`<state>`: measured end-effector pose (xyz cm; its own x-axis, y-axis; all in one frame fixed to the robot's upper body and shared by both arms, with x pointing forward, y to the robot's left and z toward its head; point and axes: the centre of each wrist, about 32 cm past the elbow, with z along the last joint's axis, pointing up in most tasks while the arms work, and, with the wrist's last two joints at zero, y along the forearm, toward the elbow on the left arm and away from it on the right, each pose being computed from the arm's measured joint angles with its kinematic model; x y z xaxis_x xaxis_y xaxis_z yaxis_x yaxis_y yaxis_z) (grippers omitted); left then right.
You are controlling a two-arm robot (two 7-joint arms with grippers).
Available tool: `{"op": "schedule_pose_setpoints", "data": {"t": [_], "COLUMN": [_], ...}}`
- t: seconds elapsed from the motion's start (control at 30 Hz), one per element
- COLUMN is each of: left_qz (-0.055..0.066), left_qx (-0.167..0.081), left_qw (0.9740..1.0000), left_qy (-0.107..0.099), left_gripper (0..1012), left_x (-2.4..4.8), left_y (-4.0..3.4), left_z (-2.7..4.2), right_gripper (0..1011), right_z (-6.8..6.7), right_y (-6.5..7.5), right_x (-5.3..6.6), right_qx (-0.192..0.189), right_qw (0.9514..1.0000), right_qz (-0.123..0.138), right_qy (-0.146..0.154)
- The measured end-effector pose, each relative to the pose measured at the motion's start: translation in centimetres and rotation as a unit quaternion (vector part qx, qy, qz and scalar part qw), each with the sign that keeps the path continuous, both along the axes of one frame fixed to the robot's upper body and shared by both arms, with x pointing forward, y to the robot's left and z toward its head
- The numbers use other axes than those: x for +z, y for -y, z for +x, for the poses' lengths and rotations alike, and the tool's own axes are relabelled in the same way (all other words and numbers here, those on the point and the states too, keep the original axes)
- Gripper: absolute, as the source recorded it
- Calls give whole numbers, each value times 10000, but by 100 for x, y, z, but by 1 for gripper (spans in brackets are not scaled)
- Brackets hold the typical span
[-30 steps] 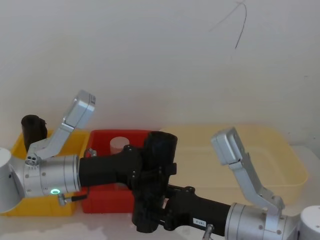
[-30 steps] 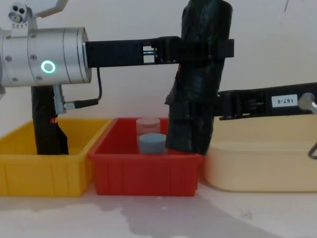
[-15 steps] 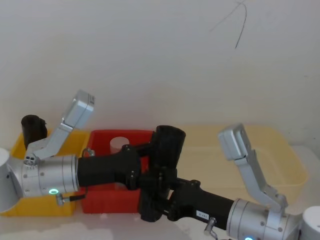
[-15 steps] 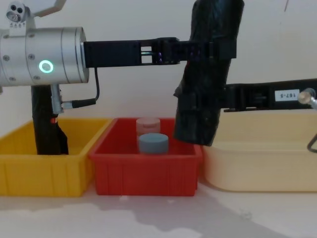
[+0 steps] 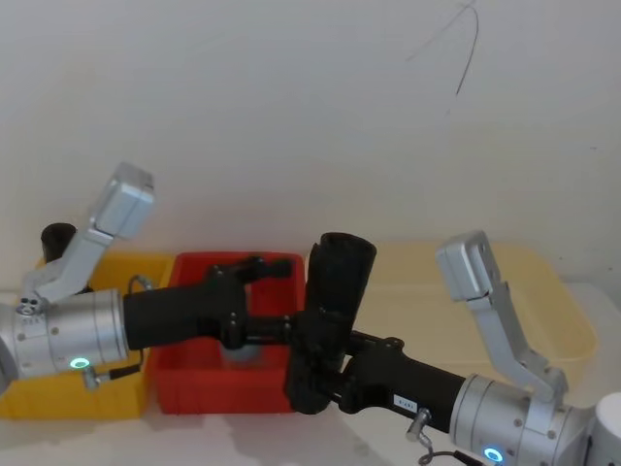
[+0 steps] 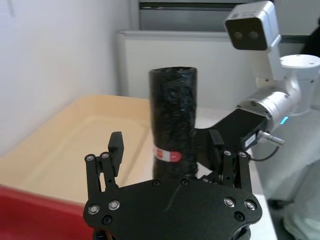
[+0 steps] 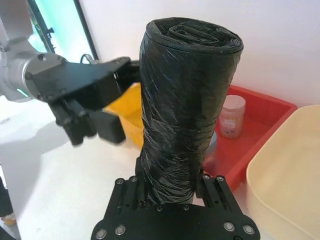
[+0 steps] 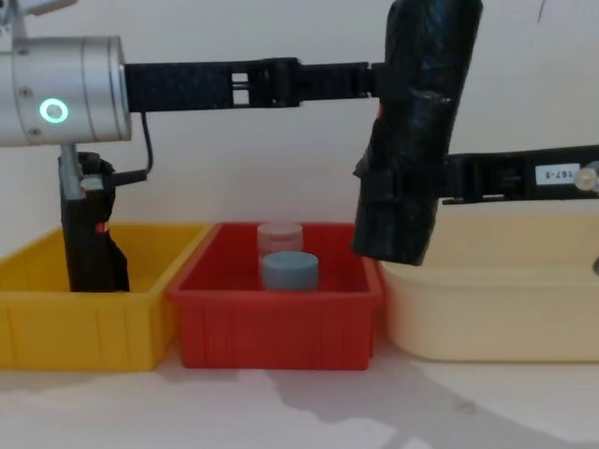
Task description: Pick up the garbage bag with the one hand and transfer it to the other hand.
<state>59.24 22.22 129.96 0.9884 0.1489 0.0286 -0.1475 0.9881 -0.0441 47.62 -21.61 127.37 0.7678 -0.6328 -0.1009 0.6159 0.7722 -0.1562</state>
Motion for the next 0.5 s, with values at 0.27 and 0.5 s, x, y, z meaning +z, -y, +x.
{"op": "schedule_pose_setpoints", "data": {"t": [0.27,0.5], "left_qz": [-195,-397], "left_qx": [512,759], "left_qw": [9985,9963], "left_qy": [60,16], "left_gripper": [1001,1001], "left_x": [26,27], "left_y": [-169,-324], "left_z": [-67,-123], "right_gripper": [520,520], "right_z": [51,122], "right_y": [35,48], "right_x": [10,28], "right_qx": [-98,-237], "right_qw": [9999,9994], "right_qz": [-107,-227], "right_qy": [45,79]}}
